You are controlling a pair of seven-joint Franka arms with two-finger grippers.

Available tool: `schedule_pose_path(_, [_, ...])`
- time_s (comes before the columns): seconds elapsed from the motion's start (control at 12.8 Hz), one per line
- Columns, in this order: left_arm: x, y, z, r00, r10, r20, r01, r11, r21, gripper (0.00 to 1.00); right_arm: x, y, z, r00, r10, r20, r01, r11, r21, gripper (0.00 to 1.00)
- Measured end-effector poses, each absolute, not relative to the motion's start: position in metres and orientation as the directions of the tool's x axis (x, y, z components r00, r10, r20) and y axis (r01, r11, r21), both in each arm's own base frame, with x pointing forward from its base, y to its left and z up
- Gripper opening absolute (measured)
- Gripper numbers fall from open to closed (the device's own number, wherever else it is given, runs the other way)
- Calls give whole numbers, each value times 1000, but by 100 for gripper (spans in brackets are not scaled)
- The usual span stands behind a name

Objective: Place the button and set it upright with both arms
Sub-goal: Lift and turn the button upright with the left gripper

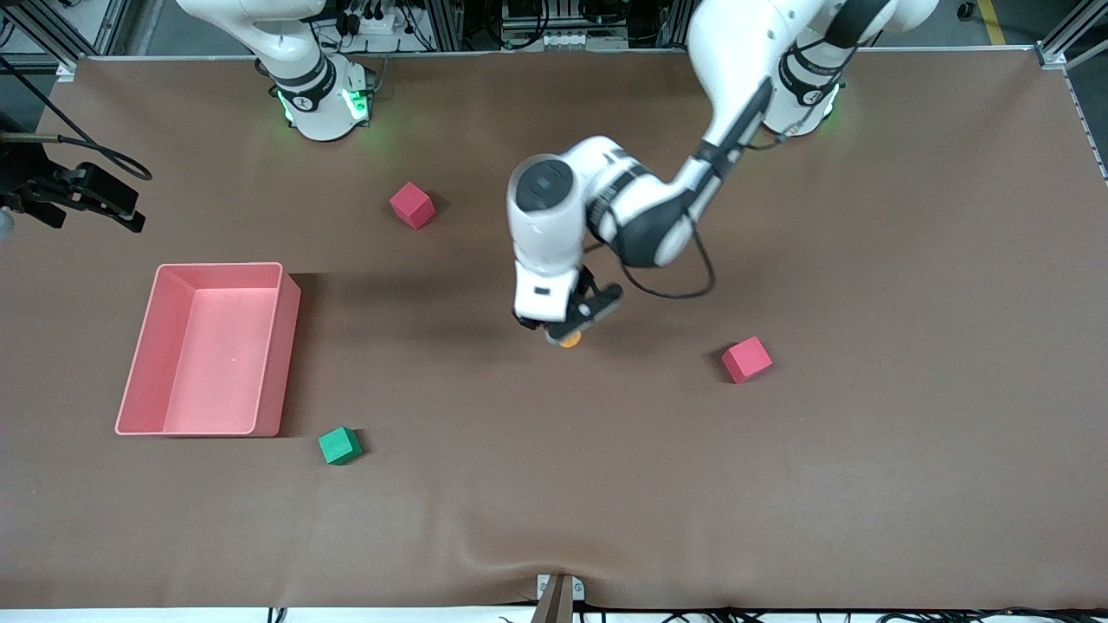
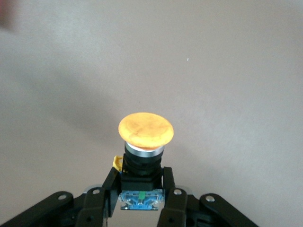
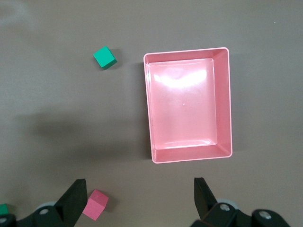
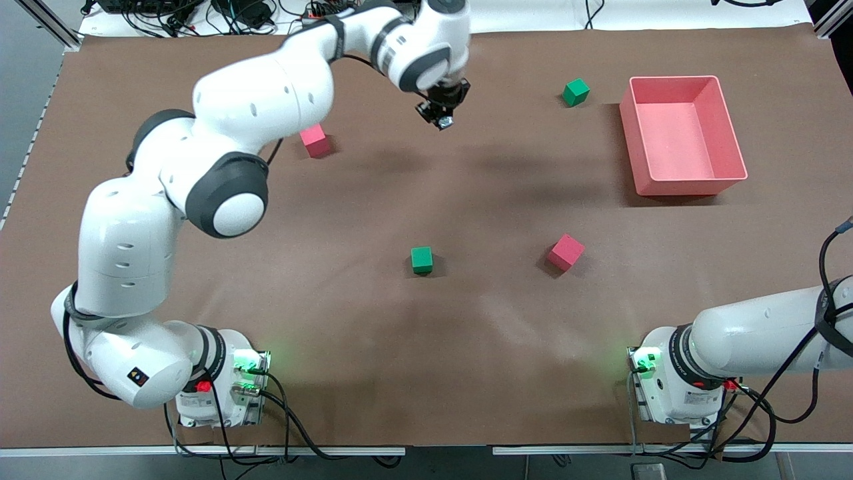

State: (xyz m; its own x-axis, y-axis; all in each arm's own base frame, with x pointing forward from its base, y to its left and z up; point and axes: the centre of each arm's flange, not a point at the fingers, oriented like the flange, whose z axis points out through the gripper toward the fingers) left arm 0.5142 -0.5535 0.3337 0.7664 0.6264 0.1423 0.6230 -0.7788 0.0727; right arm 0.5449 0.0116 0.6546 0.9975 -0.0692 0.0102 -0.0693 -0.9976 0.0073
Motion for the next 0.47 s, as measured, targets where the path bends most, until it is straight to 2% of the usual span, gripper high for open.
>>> schedule_pose_path(0.23, [488,-580,308,668,690,280,685,-716,130,41,544,12,654,998,-69,4,-69,-998,8,100])
schedule_pose_path(0.47, [451,-607,266,600,664,446,664,-725,186,41,544,11,654,998,-69,2,-69,-998,8,100])
